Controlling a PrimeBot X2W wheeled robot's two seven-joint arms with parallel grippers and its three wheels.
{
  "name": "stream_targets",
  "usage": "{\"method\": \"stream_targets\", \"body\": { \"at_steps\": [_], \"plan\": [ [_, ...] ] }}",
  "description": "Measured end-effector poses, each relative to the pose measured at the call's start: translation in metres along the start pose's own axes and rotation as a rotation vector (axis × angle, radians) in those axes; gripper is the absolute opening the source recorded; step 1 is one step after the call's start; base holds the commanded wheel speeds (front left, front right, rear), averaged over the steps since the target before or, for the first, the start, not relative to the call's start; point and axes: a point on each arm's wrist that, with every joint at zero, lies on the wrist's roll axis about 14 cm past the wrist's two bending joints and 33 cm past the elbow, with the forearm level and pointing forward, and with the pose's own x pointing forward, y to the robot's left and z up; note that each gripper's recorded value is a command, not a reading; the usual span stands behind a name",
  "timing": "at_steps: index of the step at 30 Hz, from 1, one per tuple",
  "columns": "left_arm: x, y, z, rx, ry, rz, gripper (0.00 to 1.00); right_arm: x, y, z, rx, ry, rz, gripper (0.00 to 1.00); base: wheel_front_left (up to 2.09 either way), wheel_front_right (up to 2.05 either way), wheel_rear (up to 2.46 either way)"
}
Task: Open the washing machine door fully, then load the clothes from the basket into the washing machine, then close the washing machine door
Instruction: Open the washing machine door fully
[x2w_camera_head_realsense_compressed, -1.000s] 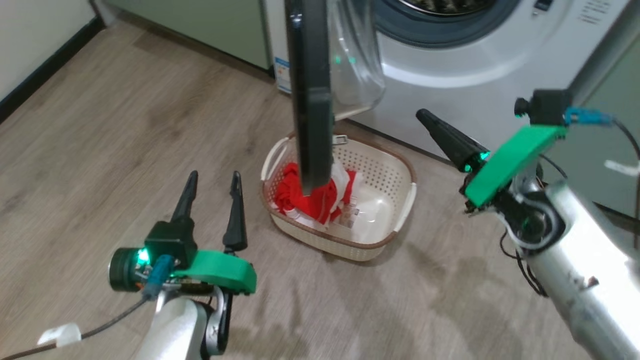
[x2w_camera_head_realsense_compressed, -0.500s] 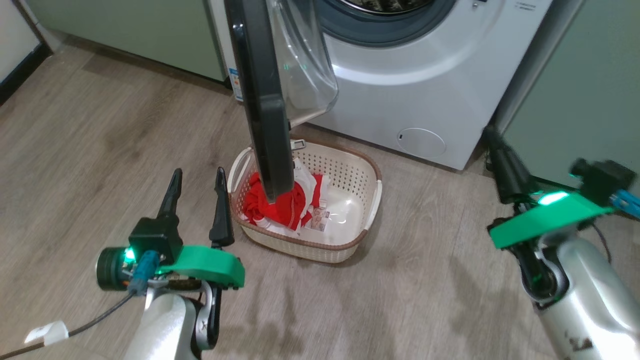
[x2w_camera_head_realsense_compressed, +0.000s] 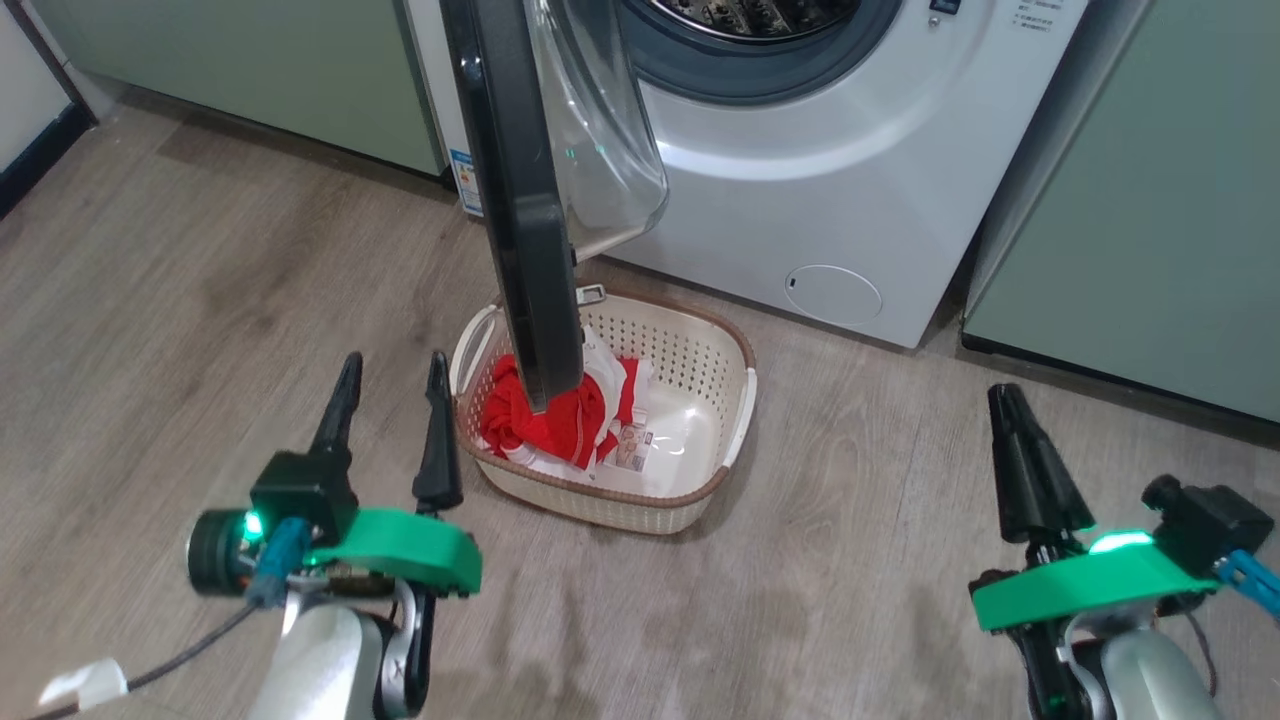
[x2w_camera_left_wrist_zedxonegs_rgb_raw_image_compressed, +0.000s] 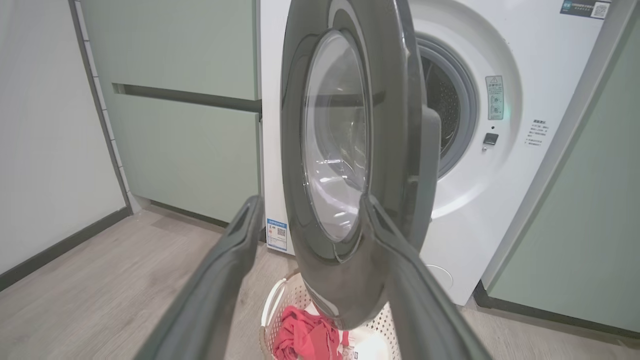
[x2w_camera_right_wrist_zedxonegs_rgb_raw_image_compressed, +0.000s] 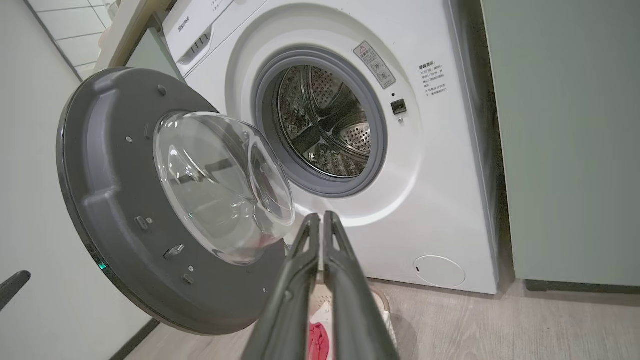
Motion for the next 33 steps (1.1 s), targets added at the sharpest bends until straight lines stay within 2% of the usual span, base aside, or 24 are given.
{"method": "stream_targets", "body": {
  "at_steps": [1,10,33],
  "plan": [
    [-0.002,0.000,-0.002,0.000,0.007,0.001,1.00,0.000,0.001,0.000,-0.020,0.000,0.004,1.00,0.00,0.00,0.00],
    [-0.011,-0.001,-0.020,0.004,0.064,-0.009,1.00,0.001,0.003,0.006,-0.063,-0.015,0.014,1.00,0.00,0.00,0.00],
    [-0.017,-0.001,-0.023,0.002,0.074,-0.018,1.00,-0.003,0.007,0.008,-0.080,-0.017,0.021,1.00,0.00,0.00,0.00]
  ]
}}
